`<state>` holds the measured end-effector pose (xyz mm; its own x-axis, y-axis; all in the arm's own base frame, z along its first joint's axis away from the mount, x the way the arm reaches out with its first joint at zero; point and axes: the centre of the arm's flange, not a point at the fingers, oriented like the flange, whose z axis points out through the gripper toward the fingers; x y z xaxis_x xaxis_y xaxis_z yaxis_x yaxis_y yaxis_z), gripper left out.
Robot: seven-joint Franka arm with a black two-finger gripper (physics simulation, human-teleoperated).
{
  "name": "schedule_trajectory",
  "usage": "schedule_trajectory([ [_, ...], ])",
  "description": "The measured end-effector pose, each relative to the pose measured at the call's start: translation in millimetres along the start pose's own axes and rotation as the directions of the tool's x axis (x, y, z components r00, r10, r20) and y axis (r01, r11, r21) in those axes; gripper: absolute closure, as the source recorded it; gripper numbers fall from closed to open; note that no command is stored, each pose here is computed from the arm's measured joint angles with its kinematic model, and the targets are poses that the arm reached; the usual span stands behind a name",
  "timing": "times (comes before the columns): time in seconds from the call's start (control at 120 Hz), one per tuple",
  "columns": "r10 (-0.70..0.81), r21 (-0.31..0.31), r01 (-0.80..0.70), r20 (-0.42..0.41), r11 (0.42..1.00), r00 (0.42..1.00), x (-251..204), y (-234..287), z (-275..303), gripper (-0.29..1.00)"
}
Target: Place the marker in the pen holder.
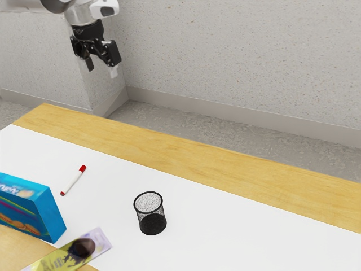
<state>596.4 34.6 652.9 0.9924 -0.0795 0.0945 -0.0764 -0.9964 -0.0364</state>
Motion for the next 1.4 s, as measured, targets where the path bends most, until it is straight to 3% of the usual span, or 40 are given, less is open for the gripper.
schedule_trajectory([
  [0.1,0.017,0.004,-0.017,0.009,1.0,1.0,0,1,7,0.02],
  [0.158,0.006,0.009,-0.007,0.067,1.0,0.998,2,-3,50,0.02],
  [0.25,-0.143,0.032,0.14,0.113,0.99,0.983,-21,-82,89,0.03],
  [0.333,-0.29,0.038,0.288,0.169,0.957,0.942,-62,-158,131,0.13],
  [0.425,-0.383,0.021,0.388,0.227,0.921,0.896,-97,-193,188,0.22],
  [0.683,-0.347,0.084,0.337,0.227,0.938,0.91,-53,-178,296,0.33],
  [0.883,-0.292,0.093,0.277,0.244,0.956,0.925,-62,-174,366,0.35],
  [1.4,-0.155,0.039,0.151,0.128,0.988,0.979,-74,-183,395,0.37],
])
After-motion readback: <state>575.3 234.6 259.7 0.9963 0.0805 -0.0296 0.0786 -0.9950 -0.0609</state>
